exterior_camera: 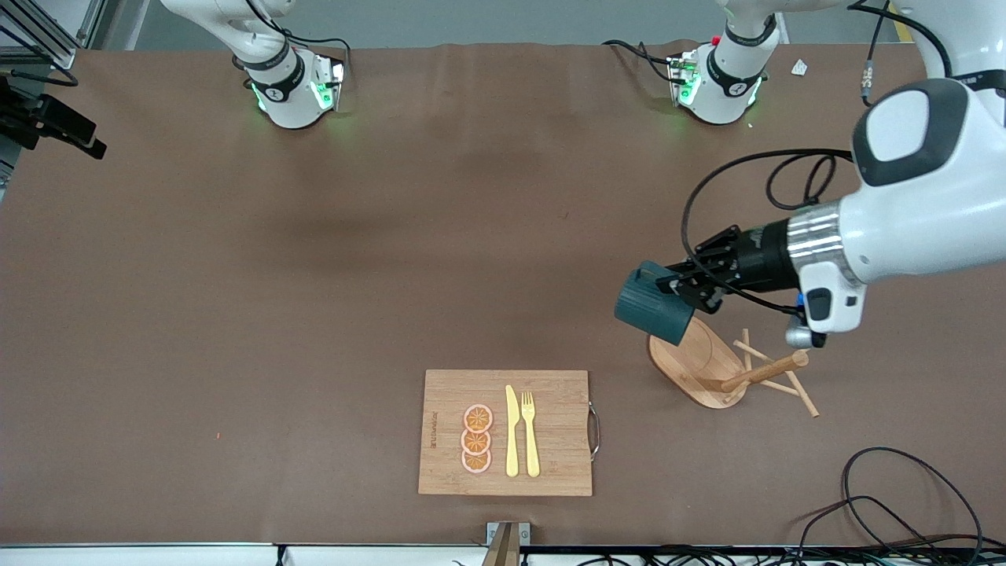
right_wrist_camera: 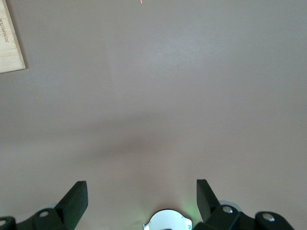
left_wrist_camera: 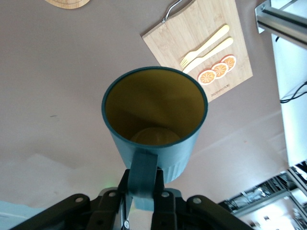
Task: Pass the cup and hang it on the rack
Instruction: 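Lift the mug with the left gripper and carry it to the rack, then slide the mug handle onto a rack peg with the left gripper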
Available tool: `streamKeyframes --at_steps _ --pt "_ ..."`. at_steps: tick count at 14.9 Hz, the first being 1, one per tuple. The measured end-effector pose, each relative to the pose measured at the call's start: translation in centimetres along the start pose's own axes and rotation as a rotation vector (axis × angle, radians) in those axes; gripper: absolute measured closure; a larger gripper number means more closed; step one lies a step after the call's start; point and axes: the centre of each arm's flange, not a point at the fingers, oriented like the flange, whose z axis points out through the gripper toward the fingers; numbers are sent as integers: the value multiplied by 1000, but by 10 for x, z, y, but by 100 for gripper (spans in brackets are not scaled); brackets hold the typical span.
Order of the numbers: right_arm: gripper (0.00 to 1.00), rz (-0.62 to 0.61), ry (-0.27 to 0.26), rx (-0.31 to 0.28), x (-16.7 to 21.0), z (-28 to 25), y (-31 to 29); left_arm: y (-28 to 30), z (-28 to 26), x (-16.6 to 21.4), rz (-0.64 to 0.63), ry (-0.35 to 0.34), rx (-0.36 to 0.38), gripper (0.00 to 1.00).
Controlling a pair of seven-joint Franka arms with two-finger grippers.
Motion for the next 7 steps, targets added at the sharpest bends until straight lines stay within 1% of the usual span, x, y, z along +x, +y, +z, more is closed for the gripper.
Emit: streamKeyframes --at_steps 2,4,6,7 --pt "0 -13 6 1 1 -1 0 -5 2 20 -24 -29 -7 79" --pt "0 -16 9 3 1 -1 3 -9 6 51 -86 -121 -49 79" --pt "0 -18 10 4 2 -1 4 -18 5 94 -162 -230 -113 79" --pt "0 -22 9 4 2 0 4 -23 5 113 -197 -271 -140 79"
